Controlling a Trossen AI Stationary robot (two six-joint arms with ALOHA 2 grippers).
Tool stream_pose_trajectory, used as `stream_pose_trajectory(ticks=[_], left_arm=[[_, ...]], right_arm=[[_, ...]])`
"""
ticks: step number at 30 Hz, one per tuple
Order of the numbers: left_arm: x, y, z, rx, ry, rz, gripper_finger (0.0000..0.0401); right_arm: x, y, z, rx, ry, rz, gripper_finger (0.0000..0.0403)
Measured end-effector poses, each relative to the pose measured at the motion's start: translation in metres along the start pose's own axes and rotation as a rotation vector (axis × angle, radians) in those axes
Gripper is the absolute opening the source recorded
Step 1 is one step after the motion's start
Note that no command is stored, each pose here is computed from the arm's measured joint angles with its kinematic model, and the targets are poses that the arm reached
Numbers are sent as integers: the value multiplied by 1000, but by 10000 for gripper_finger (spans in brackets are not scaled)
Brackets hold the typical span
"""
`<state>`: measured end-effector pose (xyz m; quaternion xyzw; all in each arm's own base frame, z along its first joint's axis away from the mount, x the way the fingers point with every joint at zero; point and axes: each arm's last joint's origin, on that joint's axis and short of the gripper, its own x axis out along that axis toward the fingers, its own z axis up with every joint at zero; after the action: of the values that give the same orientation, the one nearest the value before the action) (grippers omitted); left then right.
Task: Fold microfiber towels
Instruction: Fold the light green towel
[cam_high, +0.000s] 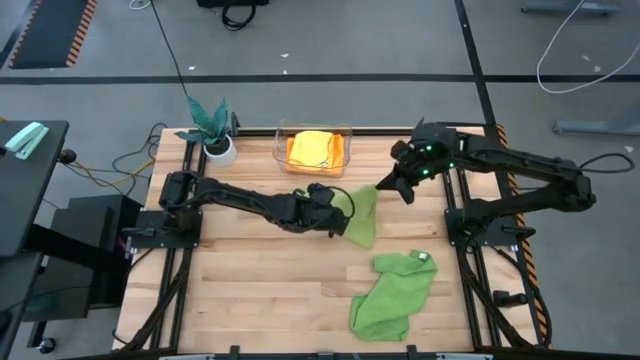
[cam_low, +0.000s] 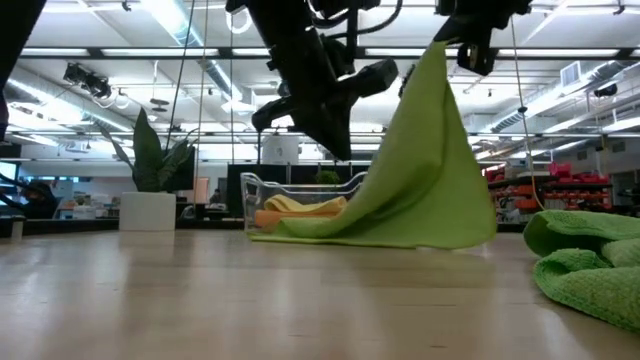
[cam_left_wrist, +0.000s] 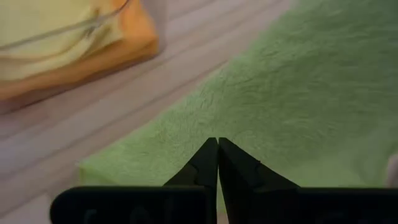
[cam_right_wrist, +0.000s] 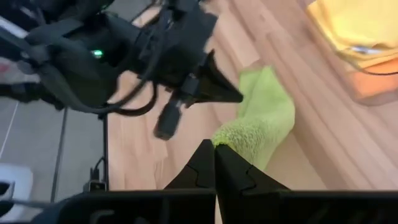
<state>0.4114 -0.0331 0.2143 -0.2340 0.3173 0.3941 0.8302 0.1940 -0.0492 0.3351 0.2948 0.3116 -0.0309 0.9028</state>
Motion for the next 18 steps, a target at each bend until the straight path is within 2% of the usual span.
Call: stream_pose_trajectory(ticks=[4, 11, 14, 18], left_arm=[[-12, -7, 3, 14, -23, -72, 13], [-22, -38, 10, -23, -201, -304, 20], [-23, -39, 22, -73, -296, -311, 21], [-16, -34, 28, -82, -304, -288, 12]], right_arm=[[-8, -7, 4, 45, -32, -26, 0], [-14, -4, 21, -6, -60, 21, 0], [-9, -5, 30, 0, -36, 52, 0], [0, -4, 39, -31, -7, 87, 0]])
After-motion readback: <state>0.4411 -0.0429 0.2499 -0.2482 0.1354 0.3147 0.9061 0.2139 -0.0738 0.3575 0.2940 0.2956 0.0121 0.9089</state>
